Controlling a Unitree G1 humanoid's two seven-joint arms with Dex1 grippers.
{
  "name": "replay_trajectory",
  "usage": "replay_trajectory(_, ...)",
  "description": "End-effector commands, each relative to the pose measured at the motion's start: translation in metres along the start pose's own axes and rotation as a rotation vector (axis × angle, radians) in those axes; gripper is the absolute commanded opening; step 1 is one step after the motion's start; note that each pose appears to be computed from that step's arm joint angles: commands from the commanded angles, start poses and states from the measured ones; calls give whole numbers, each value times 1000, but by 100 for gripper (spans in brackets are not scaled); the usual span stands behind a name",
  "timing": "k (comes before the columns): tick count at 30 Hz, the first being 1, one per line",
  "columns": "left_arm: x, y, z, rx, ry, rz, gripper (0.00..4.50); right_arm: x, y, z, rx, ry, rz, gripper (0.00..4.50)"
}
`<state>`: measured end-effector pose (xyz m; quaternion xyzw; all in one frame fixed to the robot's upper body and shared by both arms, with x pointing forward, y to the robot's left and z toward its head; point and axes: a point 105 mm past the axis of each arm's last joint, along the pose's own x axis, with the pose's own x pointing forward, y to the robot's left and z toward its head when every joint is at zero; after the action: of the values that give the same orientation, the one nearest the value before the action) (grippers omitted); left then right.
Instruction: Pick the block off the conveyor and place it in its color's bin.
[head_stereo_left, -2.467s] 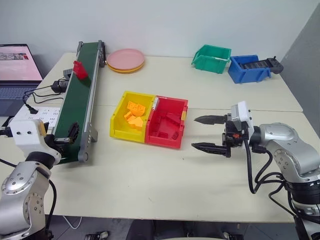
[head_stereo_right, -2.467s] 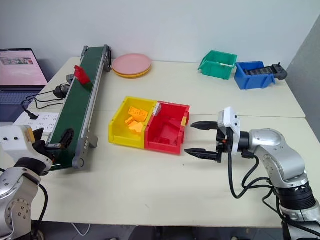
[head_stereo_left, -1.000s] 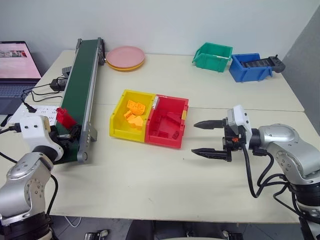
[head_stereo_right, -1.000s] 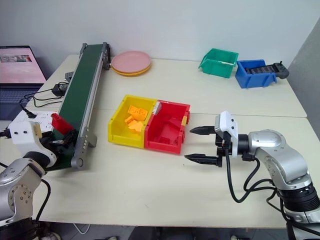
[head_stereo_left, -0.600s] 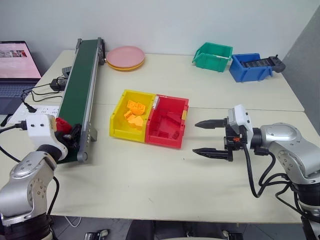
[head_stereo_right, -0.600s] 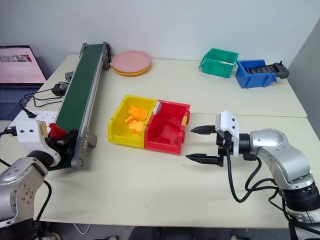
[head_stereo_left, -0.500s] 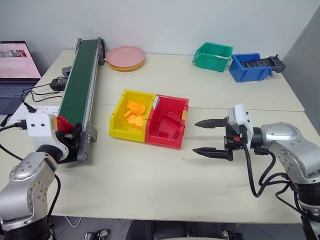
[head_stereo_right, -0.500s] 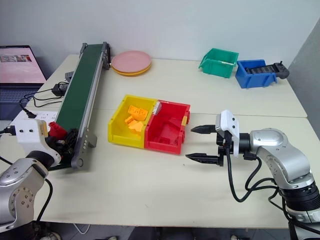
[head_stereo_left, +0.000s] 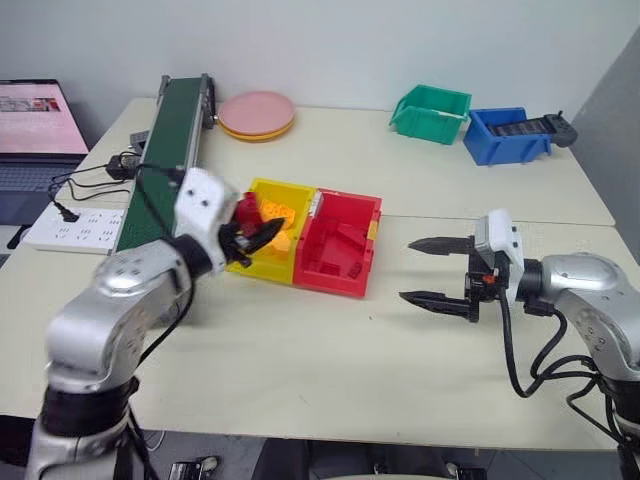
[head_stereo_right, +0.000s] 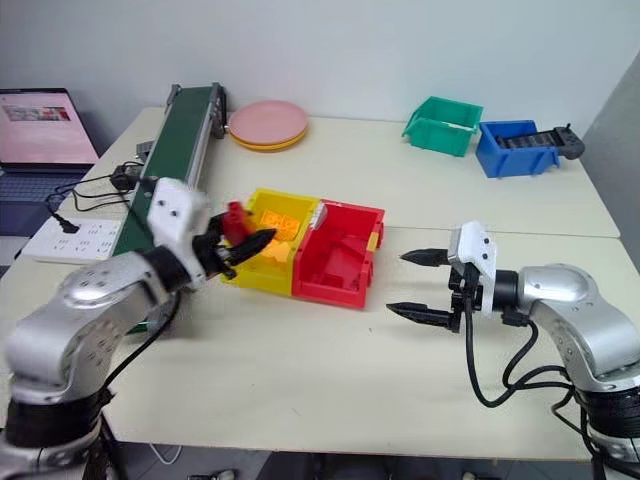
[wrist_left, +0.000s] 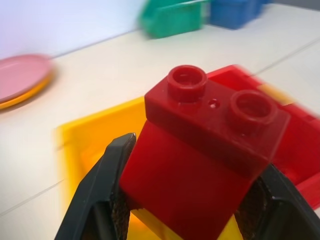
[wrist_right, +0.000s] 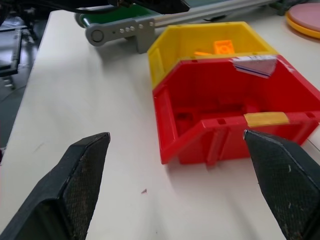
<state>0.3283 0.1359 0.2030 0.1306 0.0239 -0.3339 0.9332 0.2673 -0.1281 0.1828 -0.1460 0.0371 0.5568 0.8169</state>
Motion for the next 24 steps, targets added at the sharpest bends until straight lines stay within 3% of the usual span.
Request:
replay_trajectory(1, 34, -19, 0, 20, -7, -119, 219, -6, 4, 10, -37, -16, -50, 450)
replay_trajectory(4, 57, -31, -3, 18, -16, -176, 219, -9, 9, 8, -33, -14, -78, 450)
replay_trajectory(14, 70, -38, -2, 68, -35, -240, 219, -10, 12, 10, -26, -19, -97, 450)
replay_trajectory(15, 70, -37, -2, 73, -33, -240, 275, -10, 11, 11, -26, -23, -97, 450)
replay_trajectory(24, 69, -39, 6, 61, -60, -243, 445, -15, 12, 26, -13, -80, -57, 450)
